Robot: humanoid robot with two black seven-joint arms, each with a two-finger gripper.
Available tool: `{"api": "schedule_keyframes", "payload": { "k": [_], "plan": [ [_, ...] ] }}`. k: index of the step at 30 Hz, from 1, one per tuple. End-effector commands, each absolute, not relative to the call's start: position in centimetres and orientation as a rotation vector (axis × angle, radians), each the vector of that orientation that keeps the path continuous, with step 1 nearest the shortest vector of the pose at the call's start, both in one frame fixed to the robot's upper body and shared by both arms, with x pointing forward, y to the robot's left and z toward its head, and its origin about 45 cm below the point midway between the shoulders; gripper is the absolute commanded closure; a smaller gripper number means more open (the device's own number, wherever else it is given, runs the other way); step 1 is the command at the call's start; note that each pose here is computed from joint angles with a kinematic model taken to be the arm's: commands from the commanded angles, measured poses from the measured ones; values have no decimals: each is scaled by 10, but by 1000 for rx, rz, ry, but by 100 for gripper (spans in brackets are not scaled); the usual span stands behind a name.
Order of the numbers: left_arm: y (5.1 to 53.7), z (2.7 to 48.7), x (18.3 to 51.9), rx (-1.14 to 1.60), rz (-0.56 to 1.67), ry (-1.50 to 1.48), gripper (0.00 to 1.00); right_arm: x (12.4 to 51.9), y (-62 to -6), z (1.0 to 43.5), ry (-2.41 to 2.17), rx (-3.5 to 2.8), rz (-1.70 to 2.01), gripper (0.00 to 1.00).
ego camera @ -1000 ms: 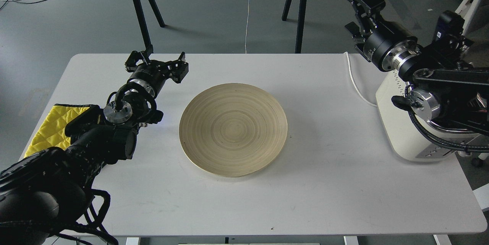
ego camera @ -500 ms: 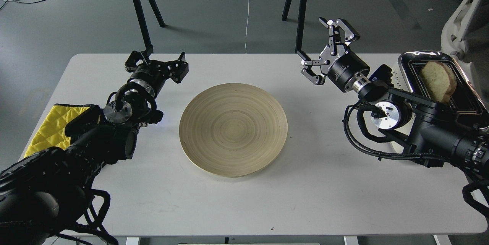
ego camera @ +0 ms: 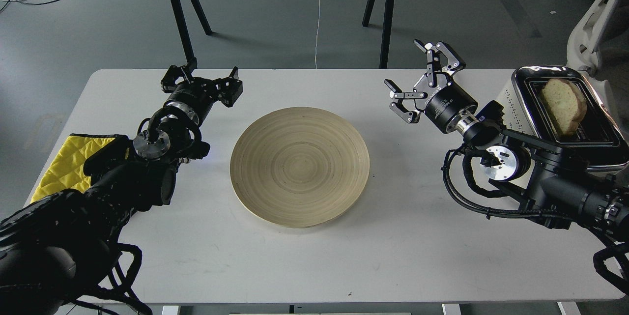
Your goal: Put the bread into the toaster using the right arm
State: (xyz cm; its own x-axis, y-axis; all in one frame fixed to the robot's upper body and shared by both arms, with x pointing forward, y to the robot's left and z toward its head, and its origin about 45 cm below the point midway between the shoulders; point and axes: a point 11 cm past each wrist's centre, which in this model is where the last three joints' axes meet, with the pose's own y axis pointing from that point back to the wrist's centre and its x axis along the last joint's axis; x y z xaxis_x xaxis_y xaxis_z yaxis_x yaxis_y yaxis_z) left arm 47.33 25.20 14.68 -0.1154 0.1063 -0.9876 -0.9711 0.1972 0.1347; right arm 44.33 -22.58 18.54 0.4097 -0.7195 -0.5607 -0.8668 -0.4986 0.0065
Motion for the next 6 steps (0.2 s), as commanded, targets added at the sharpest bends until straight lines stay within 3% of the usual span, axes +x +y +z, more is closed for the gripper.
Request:
{"api": "schedule_keyframes", "payload": {
  "k": [1, 6],
  "plan": [
    [252, 147, 473, -926, 1188, 1320, 0, 444, -228, 187, 1385, -2385, 729, 1],
    [252, 147, 473, -926, 1188, 1320, 0, 446, -225, 193, 1369, -2393, 719, 1]
  ]
}}
